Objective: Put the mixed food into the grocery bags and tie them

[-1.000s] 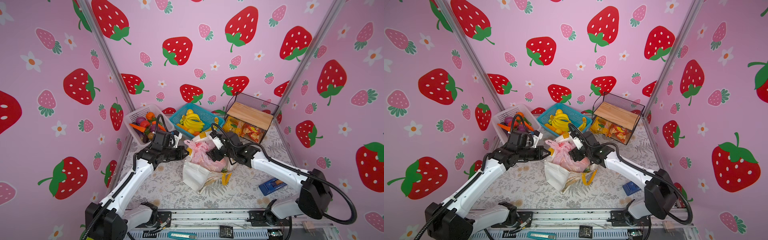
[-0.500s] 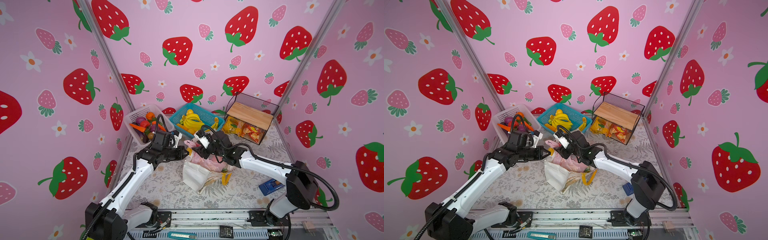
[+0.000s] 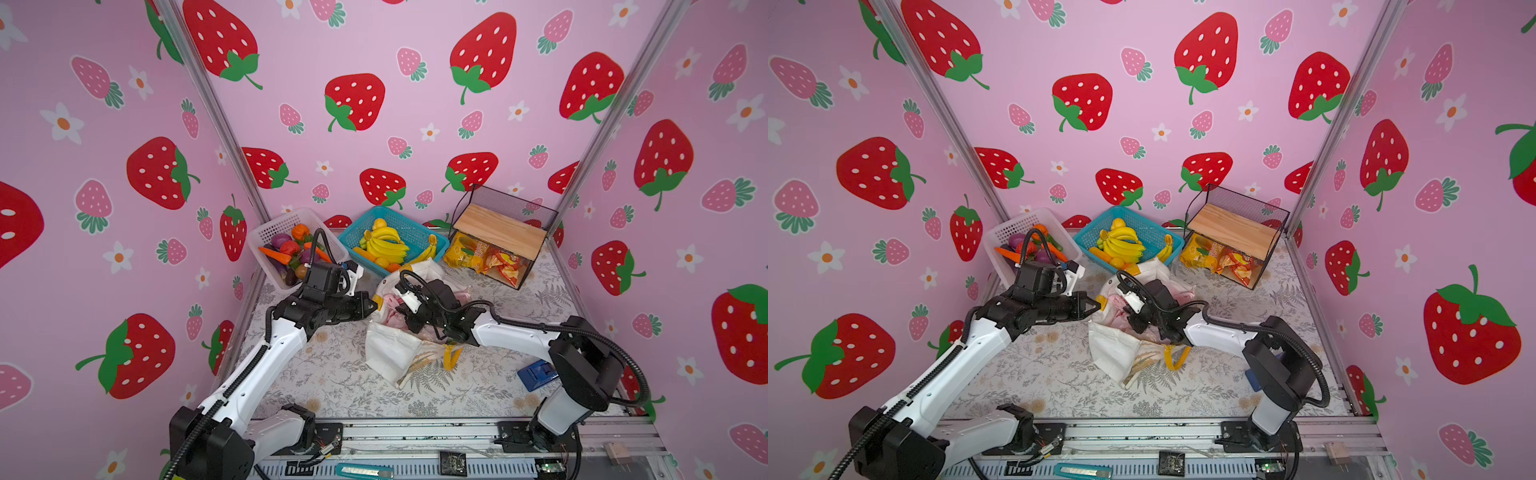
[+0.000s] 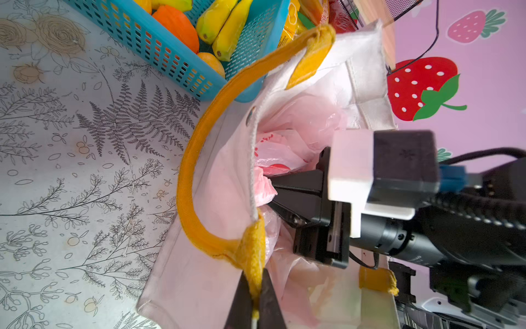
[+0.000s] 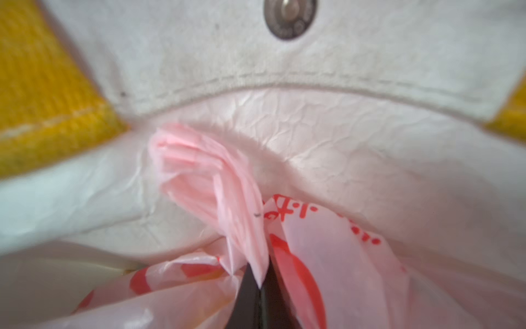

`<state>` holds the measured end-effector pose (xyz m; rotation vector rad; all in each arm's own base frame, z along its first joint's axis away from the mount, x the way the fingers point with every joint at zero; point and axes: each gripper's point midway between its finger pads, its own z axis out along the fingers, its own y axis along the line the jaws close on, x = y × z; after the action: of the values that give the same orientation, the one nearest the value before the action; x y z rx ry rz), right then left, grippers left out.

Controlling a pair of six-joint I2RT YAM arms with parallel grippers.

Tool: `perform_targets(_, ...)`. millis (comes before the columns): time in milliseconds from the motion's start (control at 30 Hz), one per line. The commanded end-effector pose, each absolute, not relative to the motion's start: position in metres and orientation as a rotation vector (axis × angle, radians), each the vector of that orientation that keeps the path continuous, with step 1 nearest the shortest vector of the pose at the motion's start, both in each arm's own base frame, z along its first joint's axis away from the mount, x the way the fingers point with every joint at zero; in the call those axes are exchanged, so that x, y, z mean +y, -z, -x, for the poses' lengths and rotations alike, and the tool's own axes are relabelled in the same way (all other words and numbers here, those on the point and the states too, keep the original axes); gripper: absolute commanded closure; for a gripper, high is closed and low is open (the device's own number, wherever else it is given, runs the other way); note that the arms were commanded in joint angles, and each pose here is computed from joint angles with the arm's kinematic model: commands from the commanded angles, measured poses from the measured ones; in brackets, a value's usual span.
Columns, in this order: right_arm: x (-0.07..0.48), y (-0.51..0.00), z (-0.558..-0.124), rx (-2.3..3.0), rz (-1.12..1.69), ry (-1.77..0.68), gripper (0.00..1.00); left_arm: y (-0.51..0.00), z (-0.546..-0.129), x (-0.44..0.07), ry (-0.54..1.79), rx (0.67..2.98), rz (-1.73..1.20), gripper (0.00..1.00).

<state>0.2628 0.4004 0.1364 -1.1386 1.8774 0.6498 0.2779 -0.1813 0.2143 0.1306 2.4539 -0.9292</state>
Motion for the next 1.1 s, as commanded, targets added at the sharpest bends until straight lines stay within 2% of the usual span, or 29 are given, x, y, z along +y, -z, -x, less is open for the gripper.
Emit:
perform_targets(0,0.396,-0.092,-0.246,1.985,1.26,-0.646,1.0,-0.229,-0.285,-0.178,0.918,2.404,-0.11,1.0)
perform_targets(67,0.4,-0.093,-0.244,1.991,1.279,-0.669,0.93,-0.227,-0.285,-0.18,0.93,2.409,-0.107,1.0)
perform_targets(133,0.404,-0.104,-0.243,1.973,1.284,-0.695,0.81,-0.226,-0.285,-0.18,0.927,2.415,-0.105,1.0)
perform_targets(267,0.404,-0.161,-0.242,1.881,1.239,-0.762,0.5,-0.219,-0.286,-0.177,0.909,2.43,-0.08,1.0)
perform_targets(400,0.382,-0.227,-0.245,1.789,1.138,-0.78,0.34,-0.214,-0.288,-0.173,0.884,2.434,-0.044,1.0)
perform_targets(433,0.371,-0.247,-0.247,1.76,1.101,-0.773,0.28,-0.213,-0.29,-0.171,0.873,2.434,-0.028,1.0)
perform_targets(500,0.346,-0.276,-0.255,1.725,1.013,-0.732,0.2,-0.212,-0.292,-0.169,0.863,2.427,-0.004,0.93)
perform_targets(667,0.243,-0.317,-0.308,1.745,0.636,-0.418,0.07,-0.232,-0.303,-0.159,0.842,2.333,0.069,0.58)
perform_targets(733,0.186,-0.319,-0.332,1.779,0.425,-0.22,0.0,-0.247,-0.309,-0.149,0.803,2.265,0.104,0.49)
perform_targets(800,0.136,-0.32,-0.345,1.784,0.257,-0.047,0.0,-0.263,-0.314,-0.135,0.753,2.187,0.151,0.4)
perform_targets(867,0.093,-0.317,-0.35,1.768,0.118,0.092,0.0,-0.28,-0.318,-0.115,0.682,2.093,0.217,0.27)
perform_targets(967,0.051,-0.305,-0.35,1.73,-0.05,0.199,0.0,-0.297,-0.319,-0.075,0.527,1.945,0.345,0.09)
perform_targets(1033,0.037,-0.288,-0.349,1.699,-0.117,0.241,0.0,-0.296,-0.317,-0.048,0.4,1.856,0.41,0.01)
perform_targets(1067,0.032,-0.278,-0.348,1.686,-0.141,0.257,0.0,-0.293,-0.316,-0.035,0.335,1.814,0.438,0.01)
